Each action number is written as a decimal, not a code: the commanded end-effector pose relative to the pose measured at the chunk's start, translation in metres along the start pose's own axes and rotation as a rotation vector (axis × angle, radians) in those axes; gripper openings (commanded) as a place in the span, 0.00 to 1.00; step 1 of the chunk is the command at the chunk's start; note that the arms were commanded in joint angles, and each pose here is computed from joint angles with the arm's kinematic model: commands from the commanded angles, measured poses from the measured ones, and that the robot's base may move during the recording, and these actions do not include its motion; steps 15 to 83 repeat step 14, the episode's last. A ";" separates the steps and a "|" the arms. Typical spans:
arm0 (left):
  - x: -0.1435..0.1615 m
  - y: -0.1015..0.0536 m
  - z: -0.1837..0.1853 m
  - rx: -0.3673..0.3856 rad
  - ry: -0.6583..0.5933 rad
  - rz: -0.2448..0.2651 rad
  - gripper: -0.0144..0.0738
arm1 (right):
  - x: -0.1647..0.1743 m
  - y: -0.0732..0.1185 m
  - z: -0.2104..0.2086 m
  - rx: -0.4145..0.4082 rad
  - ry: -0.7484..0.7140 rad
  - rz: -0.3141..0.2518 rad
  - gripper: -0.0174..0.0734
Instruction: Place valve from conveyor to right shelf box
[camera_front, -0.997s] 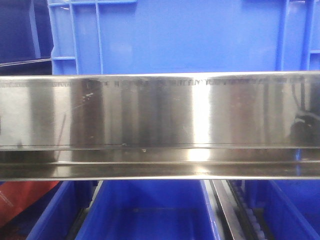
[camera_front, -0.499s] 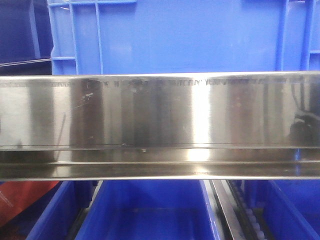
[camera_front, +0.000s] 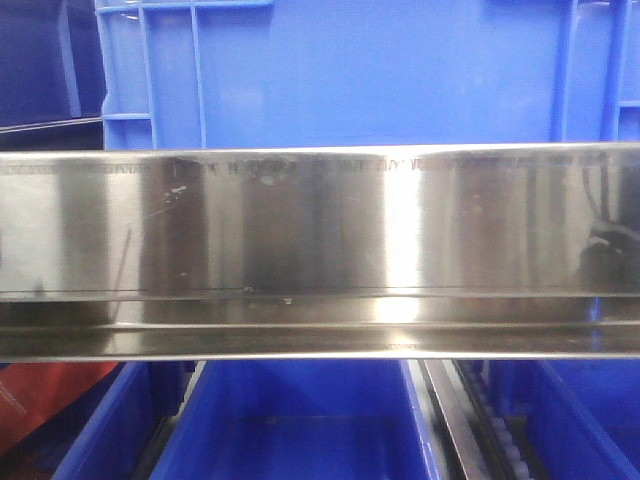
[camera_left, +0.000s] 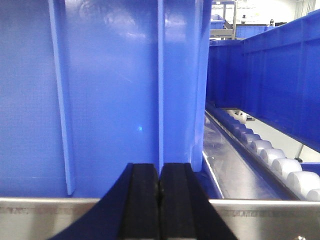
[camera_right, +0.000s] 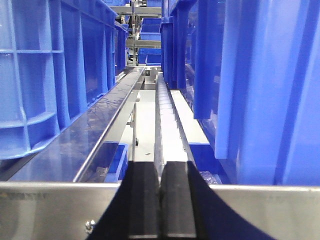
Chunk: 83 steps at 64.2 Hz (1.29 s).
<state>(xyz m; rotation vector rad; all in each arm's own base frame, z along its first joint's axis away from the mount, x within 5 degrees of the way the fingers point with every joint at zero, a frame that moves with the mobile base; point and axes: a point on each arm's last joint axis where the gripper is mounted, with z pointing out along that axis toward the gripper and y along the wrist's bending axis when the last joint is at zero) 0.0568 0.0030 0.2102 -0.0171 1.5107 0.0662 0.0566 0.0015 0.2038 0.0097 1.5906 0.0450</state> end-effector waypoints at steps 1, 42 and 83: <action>-0.003 0.000 -0.001 -0.001 -0.027 -0.017 0.04 | -0.002 0.000 0.000 0.007 -0.026 -0.013 0.02; -0.003 0.000 -0.001 -0.001 -0.027 -0.017 0.04 | -0.002 0.000 0.000 0.007 -0.026 -0.013 0.02; -0.003 0.000 -0.001 -0.001 -0.027 -0.017 0.04 | -0.002 0.000 0.000 0.007 -0.026 -0.013 0.02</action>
